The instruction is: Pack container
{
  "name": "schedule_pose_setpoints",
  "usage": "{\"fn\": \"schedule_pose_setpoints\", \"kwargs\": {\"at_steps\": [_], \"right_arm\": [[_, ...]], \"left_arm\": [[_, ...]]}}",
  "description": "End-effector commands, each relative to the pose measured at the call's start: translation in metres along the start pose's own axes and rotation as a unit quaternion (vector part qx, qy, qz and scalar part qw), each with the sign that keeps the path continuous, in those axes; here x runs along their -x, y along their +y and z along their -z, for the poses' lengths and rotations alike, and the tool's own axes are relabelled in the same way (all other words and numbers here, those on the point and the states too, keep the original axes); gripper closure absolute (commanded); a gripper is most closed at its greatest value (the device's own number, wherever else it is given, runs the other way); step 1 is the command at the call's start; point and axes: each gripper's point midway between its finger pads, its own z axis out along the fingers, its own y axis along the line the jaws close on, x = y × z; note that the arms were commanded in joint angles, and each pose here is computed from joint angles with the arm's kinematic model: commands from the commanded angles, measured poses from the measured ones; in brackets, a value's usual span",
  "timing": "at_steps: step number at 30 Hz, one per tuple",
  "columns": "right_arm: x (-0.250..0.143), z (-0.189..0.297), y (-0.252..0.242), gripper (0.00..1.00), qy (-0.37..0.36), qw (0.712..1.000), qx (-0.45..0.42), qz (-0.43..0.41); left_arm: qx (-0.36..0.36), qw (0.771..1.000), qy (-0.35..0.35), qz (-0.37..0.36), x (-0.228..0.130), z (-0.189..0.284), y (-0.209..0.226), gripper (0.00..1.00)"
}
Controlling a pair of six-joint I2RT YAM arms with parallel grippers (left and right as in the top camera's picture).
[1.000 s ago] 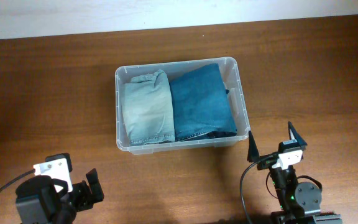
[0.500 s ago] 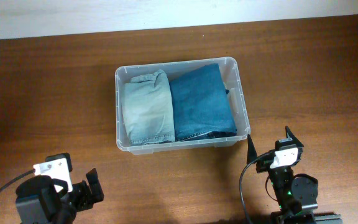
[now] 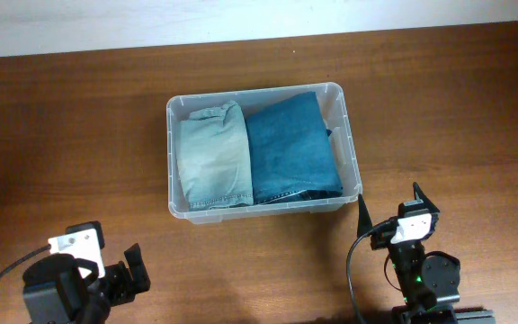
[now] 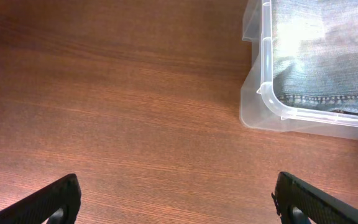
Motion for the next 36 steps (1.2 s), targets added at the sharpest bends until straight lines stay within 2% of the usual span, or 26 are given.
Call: {"fn": "schedule_pose_setpoints", "kwargs": {"at_steps": [1,6,9,11,14,17,25,27,36], "right_arm": [[-0.004,0.0,0.0,0.02,0.005,1.0,-0.003,0.0],[-0.004,0.0,0.0,0.02,0.005,1.0,-0.003,0.0],[-0.004,0.0,0.0,0.02,0.005,1.0,-0.003,0.0],[-0.004,0.0,0.0,0.01,0.005,1.0,-0.003,0.0],[-0.004,0.0,0.0,0.02,0.005,1.0,-0.003,0.0],[-0.004,0.0,0.0,0.02,0.005,1.0,-0.003,0.0],[-0.004,0.0,0.0,0.01,0.005,1.0,-0.003,0.0],[-0.004,0.0,0.0,0.02,0.005,1.0,-0.003,0.0],[-0.004,0.0,0.0,0.01,0.005,1.0,-0.003,0.0]], "left_arm": [[-0.003,1.0,0.004,0.0,-0.004,-0.004,-0.001,0.01],[0.016,1.0,0.011,0.0,-0.016,-0.027,0.007,0.01],[-0.012,0.999,-0.039,-0.002,-0.01,-0.048,-0.002,0.01],[-0.047,0.993,-0.105,-0.008,0.003,-0.057,-0.013,0.01],[-0.083,0.975,-0.207,-0.022,0.022,-0.059,-0.025,0.01],[-0.1,0.954,-0.28,-0.034,0.032,-0.059,-0.031,0.01],[-0.106,0.901,-0.417,-0.053,0.048,-0.062,-0.034,0.01],[-0.103,0.893,-0.435,-0.054,0.048,-0.065,-0.032,0.01],[-0.051,0.902,-0.427,-0.028,0.044,-0.069,-0.016,0.01]]}}
